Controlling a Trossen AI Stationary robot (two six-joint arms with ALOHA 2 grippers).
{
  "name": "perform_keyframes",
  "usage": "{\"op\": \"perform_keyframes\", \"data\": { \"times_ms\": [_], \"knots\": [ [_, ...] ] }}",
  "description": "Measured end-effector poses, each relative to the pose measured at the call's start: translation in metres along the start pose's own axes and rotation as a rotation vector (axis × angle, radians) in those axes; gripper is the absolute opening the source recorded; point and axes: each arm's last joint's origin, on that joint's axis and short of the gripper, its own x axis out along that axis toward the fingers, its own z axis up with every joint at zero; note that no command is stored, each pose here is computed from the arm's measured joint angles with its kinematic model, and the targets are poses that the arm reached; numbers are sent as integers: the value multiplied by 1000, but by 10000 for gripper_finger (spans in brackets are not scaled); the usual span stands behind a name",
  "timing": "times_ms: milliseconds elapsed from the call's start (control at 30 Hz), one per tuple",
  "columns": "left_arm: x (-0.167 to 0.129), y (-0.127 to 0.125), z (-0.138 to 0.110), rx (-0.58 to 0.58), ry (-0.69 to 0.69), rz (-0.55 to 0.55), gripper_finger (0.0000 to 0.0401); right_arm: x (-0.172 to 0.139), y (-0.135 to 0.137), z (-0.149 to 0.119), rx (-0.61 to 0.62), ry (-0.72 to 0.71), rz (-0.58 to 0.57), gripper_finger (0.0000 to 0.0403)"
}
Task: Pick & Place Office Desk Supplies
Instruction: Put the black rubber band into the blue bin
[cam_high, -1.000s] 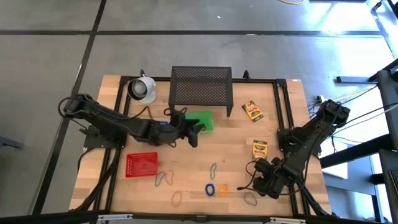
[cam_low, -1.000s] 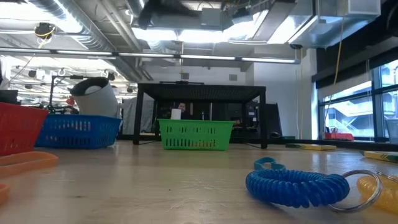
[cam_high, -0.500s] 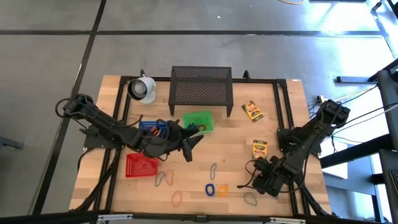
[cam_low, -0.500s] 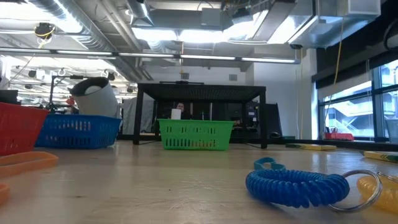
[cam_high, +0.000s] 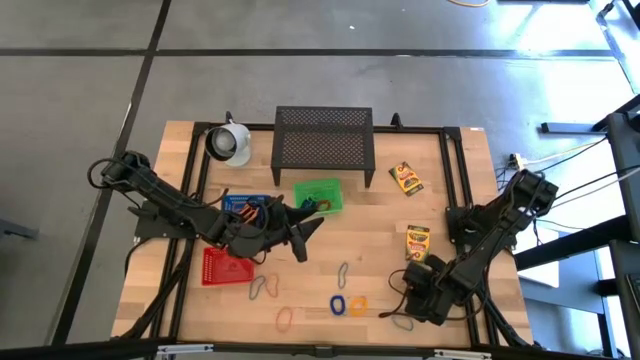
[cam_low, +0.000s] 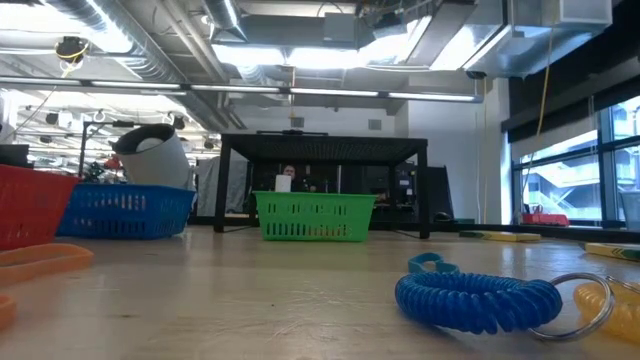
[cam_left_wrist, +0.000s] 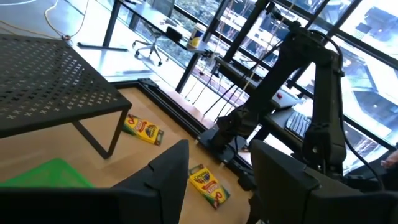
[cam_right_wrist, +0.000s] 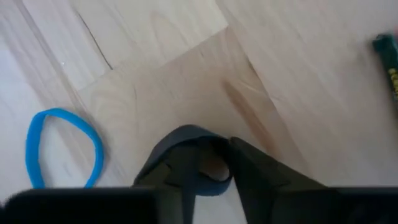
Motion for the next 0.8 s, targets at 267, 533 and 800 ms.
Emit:
{"op": "perform_keyframes", "data": {
  "times_ms": [267,533,800],
  "knots": [
    [3,2,2,23,-6,11,168,-2,3,1,-31,-2,2,13],
    [3,3,1,70,-3,13,168,-24,-2,16,-42,-94,58,7],
    [7,3,-7,169,14,15,169,-35,-12,58,-73,-290,35,7]
  ]
}}
